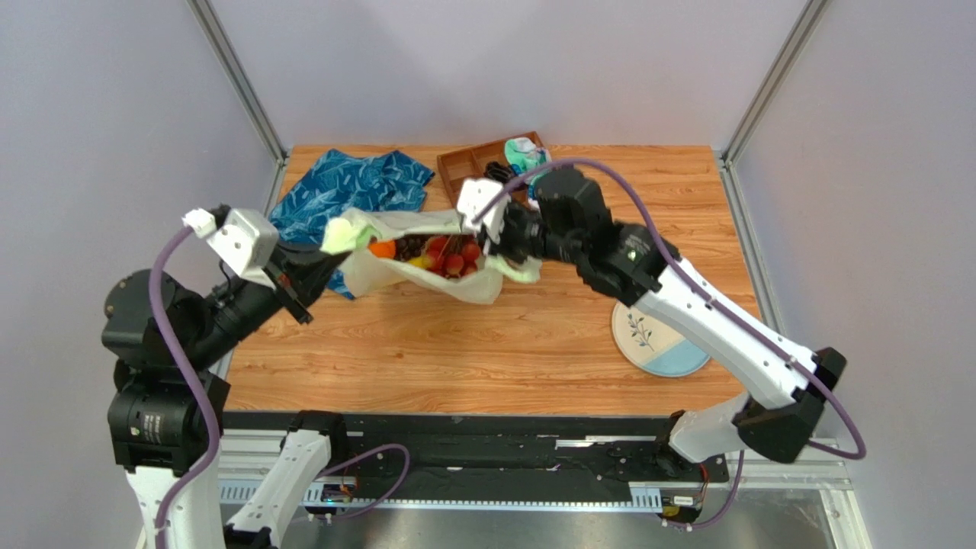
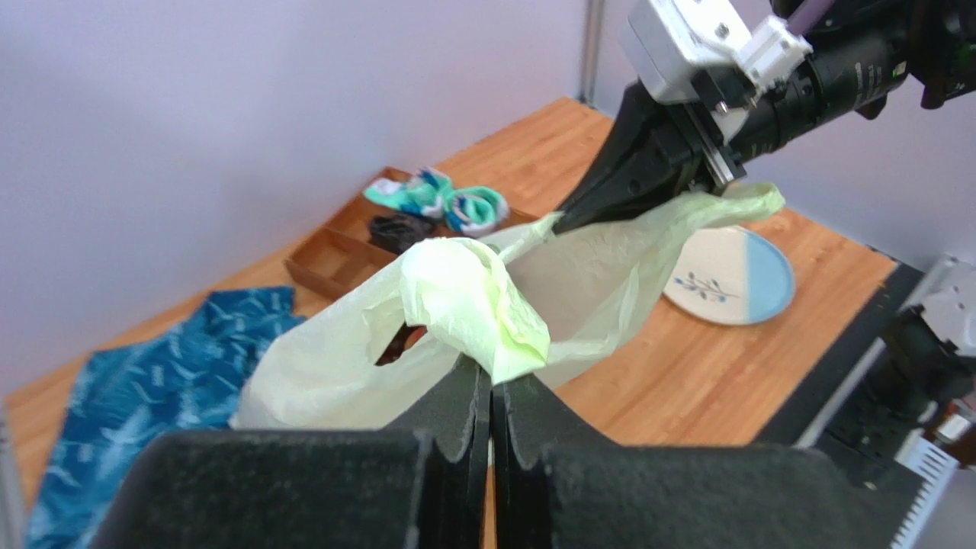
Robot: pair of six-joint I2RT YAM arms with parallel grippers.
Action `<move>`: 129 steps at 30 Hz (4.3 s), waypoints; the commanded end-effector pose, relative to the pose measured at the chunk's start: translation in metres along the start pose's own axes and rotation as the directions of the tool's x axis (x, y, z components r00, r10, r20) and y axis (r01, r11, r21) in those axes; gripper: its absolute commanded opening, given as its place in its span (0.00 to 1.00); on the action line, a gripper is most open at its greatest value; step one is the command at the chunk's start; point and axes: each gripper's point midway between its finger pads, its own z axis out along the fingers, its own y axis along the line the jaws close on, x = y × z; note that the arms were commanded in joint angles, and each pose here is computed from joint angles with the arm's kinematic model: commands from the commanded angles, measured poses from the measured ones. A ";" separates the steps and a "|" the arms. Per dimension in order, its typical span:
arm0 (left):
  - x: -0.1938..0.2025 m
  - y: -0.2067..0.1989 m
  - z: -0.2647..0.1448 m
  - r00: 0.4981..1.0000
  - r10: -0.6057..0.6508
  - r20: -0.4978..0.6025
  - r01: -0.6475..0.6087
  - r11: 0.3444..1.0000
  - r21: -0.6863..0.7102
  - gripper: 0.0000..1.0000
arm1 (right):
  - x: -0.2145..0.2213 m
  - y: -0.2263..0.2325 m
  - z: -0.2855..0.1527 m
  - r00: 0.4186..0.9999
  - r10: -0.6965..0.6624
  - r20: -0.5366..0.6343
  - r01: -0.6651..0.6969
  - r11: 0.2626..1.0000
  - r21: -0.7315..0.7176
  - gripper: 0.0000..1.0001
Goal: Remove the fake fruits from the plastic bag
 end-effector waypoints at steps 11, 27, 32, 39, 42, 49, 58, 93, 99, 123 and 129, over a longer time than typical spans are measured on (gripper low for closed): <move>0.219 -0.017 0.016 0.692 -0.587 -0.421 0.593 0.794 -0.132 0.00 | 0.039 0.039 -0.021 0.995 0.032 -0.098 -0.039 0.997 -0.069 0.63; 0.226 0.043 0.010 0.744 -0.608 -0.277 0.472 0.772 -0.426 0.00 | 0.116 0.197 0.038 0.984 -0.119 -0.135 0.022 0.823 -0.567 0.07; 0.229 0.043 0.009 0.730 -0.628 -0.270 0.490 0.756 -0.435 0.00 | 0.196 0.227 0.009 0.934 -0.230 -0.272 0.000 0.763 -0.647 0.07; 0.264 0.029 0.002 0.632 -0.695 -0.343 0.531 0.711 -0.461 0.00 | 0.186 0.175 0.024 0.943 -0.154 -0.296 0.028 0.921 -0.390 0.28; 0.255 0.033 0.010 0.659 -0.683 -0.316 0.537 0.721 -0.438 0.00 | 0.156 0.152 0.057 0.962 -0.060 -0.265 -0.032 0.944 -0.329 0.35; 0.220 0.057 0.025 0.767 -0.584 -0.266 0.458 0.788 -0.410 0.00 | 0.158 0.117 0.127 0.952 -0.017 -0.307 -0.066 0.964 -0.257 0.29; 0.201 0.072 0.032 0.813 -0.535 -0.231 0.416 0.810 -0.413 0.00 | 0.145 0.041 0.160 0.953 0.138 -0.268 -0.136 0.990 0.027 0.38; 0.214 0.097 0.035 0.793 -0.571 -0.213 0.421 0.766 -0.486 0.00 | 0.221 0.068 0.173 0.774 0.446 -0.449 -0.411 0.894 0.180 0.60; 0.214 0.098 0.035 0.786 -0.578 -0.218 0.426 0.763 -0.487 0.00 | 0.232 0.092 0.147 0.722 0.484 -0.494 -0.473 0.867 0.157 0.59; 0.189 0.084 0.047 0.814 -0.554 -0.173 0.471 0.805 -0.362 0.00 | 0.056 0.111 0.041 0.955 0.220 -0.198 -0.288 0.846 -0.450 0.04; 0.177 0.089 0.049 0.831 -0.533 -0.159 0.454 0.816 -0.359 0.00 | -0.007 0.093 0.014 0.966 0.258 -0.025 -0.234 0.826 -0.512 0.03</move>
